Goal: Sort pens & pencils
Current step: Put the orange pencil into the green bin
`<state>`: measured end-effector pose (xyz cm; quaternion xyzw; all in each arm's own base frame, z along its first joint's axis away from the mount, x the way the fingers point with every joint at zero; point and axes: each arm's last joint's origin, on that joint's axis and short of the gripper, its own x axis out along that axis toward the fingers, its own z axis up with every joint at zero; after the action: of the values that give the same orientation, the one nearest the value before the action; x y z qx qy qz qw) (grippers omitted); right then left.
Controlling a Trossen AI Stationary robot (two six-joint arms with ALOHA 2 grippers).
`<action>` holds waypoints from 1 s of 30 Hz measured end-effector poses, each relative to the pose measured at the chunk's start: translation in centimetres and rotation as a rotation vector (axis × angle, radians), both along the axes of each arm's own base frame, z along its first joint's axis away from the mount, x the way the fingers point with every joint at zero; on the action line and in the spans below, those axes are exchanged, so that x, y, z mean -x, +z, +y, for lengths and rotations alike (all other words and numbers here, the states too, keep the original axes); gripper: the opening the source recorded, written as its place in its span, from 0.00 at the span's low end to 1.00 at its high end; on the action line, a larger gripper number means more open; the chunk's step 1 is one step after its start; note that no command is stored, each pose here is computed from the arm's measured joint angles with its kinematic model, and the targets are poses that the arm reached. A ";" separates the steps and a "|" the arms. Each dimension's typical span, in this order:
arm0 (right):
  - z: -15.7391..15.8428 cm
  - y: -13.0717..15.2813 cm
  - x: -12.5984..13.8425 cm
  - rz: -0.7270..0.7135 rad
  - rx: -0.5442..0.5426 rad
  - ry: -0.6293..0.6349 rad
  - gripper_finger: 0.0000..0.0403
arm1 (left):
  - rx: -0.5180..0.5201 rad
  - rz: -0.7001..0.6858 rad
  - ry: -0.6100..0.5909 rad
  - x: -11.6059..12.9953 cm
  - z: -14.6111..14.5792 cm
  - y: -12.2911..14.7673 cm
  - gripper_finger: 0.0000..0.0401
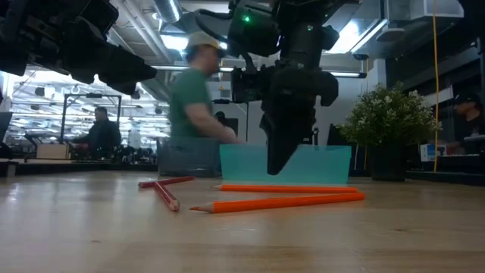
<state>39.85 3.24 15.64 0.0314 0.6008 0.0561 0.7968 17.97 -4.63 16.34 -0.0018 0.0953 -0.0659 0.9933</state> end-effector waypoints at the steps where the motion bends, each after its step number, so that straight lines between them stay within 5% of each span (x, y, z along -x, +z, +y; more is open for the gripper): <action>1: 0.2 0.0 0.0 0.001 -0.002 -0.003 0.30 | 0.000 0.000 0.000 0.0 0.0 0.0 0.33; 7: 1.0 0.0 0.1 0.001 -0.005 0.009 0.37 | 0.000 0.000 0.000 0.0 0.0 0.0 0.33; 30: 1.0 -2.1 0.9 0.009 0.021 -0.086 0.37 | 0.000 0.000 0.000 0.0 0.0 0.0 0.33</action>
<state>38.94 4.22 13.58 0.0493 0.6031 0.0153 0.7960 17.98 -4.63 16.34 -0.0016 0.0952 -0.0659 0.9933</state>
